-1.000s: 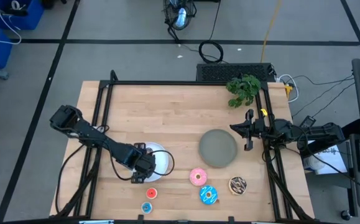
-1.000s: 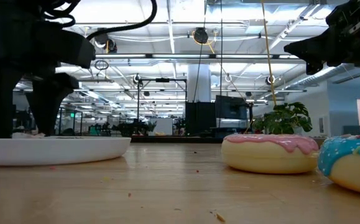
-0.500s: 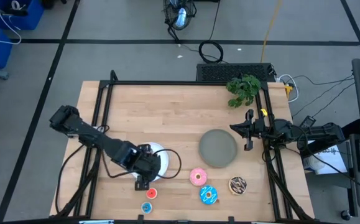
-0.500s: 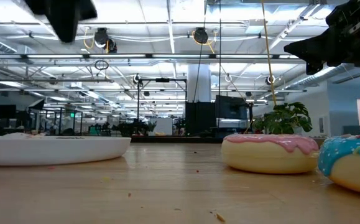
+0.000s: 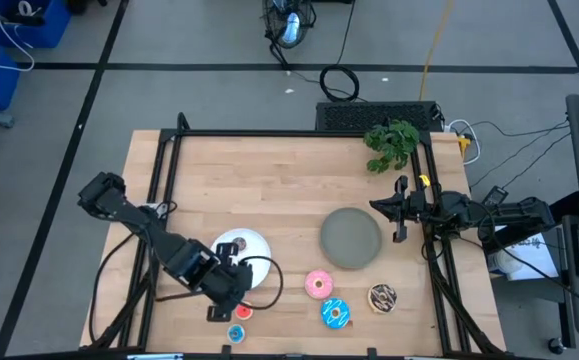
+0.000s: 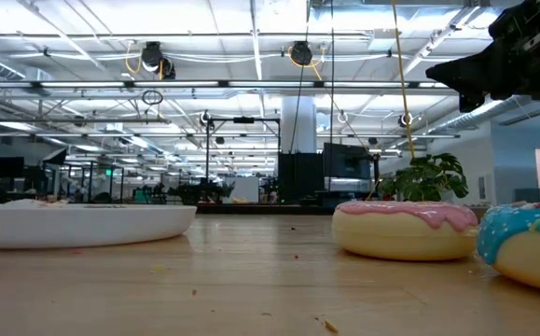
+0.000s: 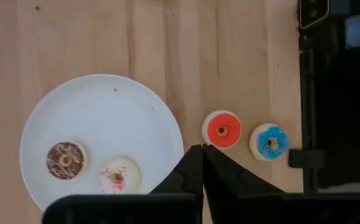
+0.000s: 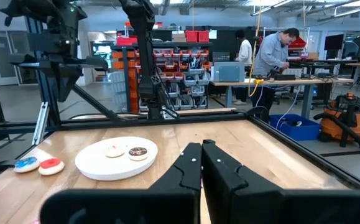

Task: Pick & Place donuts
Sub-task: Put the small blue donut on the white plate

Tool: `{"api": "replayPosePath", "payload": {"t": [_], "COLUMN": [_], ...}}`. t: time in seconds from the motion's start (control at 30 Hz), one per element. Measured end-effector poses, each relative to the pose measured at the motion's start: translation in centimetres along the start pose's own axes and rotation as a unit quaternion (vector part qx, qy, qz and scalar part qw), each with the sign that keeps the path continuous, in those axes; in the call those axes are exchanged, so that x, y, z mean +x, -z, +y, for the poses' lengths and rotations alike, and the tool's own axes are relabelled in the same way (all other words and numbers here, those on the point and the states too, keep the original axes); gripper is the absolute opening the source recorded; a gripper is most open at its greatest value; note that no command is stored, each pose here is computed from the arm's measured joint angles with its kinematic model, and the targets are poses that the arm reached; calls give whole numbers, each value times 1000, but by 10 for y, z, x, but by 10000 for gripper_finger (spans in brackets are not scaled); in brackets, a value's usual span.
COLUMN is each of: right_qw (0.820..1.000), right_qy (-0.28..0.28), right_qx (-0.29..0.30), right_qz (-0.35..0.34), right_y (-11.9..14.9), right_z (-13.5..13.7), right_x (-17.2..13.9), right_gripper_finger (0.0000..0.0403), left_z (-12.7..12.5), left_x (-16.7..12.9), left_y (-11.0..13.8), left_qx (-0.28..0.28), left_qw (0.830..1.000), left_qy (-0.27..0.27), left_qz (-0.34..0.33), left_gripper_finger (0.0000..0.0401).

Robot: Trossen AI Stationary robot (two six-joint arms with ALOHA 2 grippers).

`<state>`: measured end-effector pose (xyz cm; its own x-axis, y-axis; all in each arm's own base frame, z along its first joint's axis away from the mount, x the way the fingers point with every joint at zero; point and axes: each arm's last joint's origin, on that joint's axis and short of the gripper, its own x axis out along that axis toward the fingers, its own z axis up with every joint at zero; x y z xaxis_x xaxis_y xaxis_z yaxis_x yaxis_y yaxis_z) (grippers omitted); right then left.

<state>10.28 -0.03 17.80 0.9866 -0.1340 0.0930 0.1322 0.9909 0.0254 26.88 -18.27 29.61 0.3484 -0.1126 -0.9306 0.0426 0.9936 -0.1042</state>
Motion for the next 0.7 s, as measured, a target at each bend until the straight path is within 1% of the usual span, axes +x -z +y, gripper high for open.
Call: {"api": "replayPosePath", "payload": {"t": [0.13, 0.27, 0.43, 0.57, 0.7], "right_qw": [1000, 1000, 1000, 1000, 1000], "right_qy": [0, 0, 0, 0, 0], "right_qx": [3, 3, 3, 2, 1], "right_qz": [-1, 0, 3, 5, 5], "right_y": [0, 0, 1, 1, 1], "right_z": [0, 0, 0, 0, 0], "right_x": [0, 0, 0, 1, 1], "right_gripper_finger": [0, 0, 0, 0, 0], "left_z": [-6, -12, -20, -23, -26], "left_x": [8, 22, 45, 63, 74], "left_y": [0, -1, -3, -1, -4], "left_qx": [-5, -16, -16, -3, 23], "left_qw": [1000, 1000, 998, 996, 996], "left_qy": [-2, 1, 29, 25, 29], "left_qz": [6, 20, 54, 81, 77], "left_gripper_finger": [19, 5, 16, 10, 6]}}
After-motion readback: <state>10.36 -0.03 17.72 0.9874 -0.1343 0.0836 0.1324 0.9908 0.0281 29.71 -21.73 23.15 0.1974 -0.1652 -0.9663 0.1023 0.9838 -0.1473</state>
